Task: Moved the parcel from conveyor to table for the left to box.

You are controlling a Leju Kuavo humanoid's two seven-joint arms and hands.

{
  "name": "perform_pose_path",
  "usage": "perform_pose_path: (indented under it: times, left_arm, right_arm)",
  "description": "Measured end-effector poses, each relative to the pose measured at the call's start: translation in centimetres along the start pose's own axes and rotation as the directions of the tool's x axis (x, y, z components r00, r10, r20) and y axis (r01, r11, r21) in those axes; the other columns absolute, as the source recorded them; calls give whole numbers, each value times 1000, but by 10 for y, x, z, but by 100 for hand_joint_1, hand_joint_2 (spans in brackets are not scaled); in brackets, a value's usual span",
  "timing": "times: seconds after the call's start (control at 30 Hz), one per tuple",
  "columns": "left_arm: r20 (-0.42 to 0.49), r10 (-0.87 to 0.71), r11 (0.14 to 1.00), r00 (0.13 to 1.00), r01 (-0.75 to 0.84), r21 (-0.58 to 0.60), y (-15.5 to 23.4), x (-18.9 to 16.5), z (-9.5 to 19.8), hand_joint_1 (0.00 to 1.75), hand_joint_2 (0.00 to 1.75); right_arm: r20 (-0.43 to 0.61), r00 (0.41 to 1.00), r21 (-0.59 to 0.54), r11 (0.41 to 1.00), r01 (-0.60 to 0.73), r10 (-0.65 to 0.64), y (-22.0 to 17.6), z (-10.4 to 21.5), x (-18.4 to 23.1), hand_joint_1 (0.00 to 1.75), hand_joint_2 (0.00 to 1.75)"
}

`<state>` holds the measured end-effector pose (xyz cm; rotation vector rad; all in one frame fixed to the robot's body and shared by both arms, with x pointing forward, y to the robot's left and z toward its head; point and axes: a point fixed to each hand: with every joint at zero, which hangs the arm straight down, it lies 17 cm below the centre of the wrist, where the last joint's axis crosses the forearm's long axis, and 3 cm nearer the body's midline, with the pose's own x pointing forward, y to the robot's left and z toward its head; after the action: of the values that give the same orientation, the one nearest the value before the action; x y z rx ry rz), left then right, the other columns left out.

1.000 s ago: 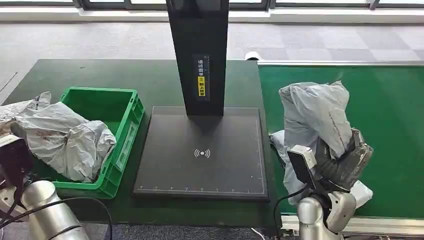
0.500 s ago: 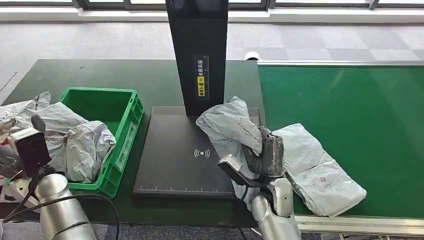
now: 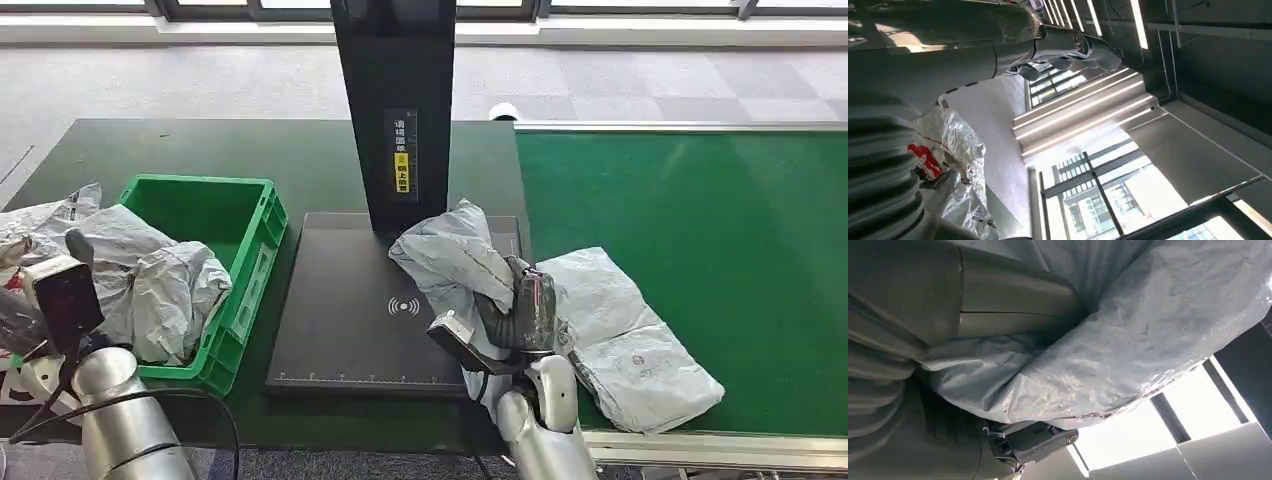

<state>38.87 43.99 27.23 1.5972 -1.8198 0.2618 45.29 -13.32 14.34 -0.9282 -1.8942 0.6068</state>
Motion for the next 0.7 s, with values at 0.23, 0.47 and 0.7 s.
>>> perform_pose_path:
  times: [0.23, 0.47, 0.7]
  left_arm:
    - [-1, 0, 1000, 1000, 0, -1, 0, 0, 0, 0, 175]
    - [-2, 1, 1000, 1000, -1, -3, -1, 0, 1, 0, 175]
    - [-3, 1, 1000, 1000, -1, -5, -2, -1, 1, 0, 175]
  right_arm:
    - [1, 1000, 1, 1000, 0, 0, 0, 0, 0, 175, 175]
    - [0, 1000, 1, 1000, 1, -1, 0, 0, 0, 175, 175]
    - [0, 1000, 1, 1000, 1, -1, 0, 0, 0, 175, 175]
